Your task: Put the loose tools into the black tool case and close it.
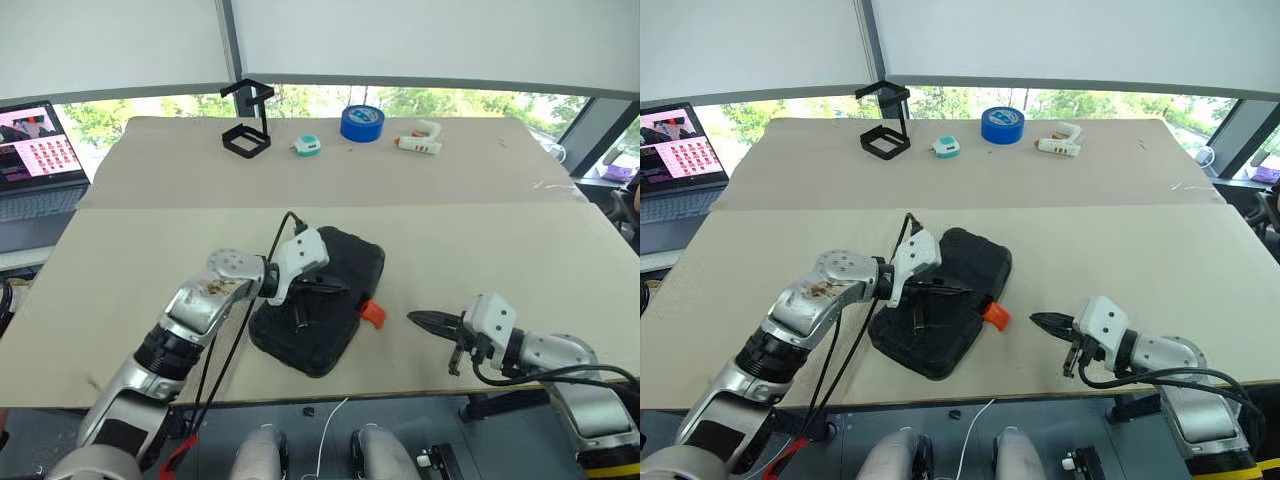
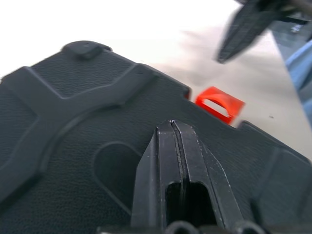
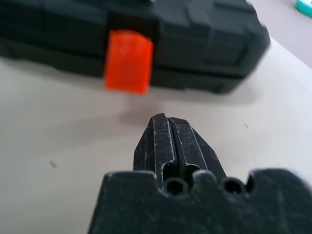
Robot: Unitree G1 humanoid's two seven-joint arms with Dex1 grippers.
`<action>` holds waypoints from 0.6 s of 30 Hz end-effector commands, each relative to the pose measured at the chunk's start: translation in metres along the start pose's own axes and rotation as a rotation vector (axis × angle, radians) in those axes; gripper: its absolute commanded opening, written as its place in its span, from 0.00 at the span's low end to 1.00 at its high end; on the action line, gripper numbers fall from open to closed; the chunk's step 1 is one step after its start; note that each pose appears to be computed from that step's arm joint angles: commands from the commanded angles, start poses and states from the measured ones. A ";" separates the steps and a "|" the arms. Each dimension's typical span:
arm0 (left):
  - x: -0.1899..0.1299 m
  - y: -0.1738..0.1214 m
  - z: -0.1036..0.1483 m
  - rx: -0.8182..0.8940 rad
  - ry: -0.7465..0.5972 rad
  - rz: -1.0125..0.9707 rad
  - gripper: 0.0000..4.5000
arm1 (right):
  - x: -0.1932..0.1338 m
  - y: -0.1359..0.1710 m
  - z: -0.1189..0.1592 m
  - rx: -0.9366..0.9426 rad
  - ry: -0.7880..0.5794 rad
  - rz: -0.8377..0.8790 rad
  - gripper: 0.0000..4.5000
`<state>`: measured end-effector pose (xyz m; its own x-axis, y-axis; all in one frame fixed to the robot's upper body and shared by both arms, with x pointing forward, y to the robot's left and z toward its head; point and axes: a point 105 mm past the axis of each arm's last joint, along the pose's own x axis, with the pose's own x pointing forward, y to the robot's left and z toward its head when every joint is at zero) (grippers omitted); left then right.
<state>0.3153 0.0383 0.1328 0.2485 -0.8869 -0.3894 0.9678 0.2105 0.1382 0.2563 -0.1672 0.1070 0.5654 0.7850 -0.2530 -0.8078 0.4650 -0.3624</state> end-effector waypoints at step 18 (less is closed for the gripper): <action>0.001 -0.021 -0.050 -0.157 0.141 -0.018 0.00 | 0.049 0.012 0.008 0.002 -0.038 0.053 0.00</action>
<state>0.3004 0.0396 0.1224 0.2313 -0.8866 -0.4006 0.9729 0.2138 0.0885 0.2705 -0.1278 0.0882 0.5209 0.8108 -0.2667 -0.8430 0.4397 -0.3098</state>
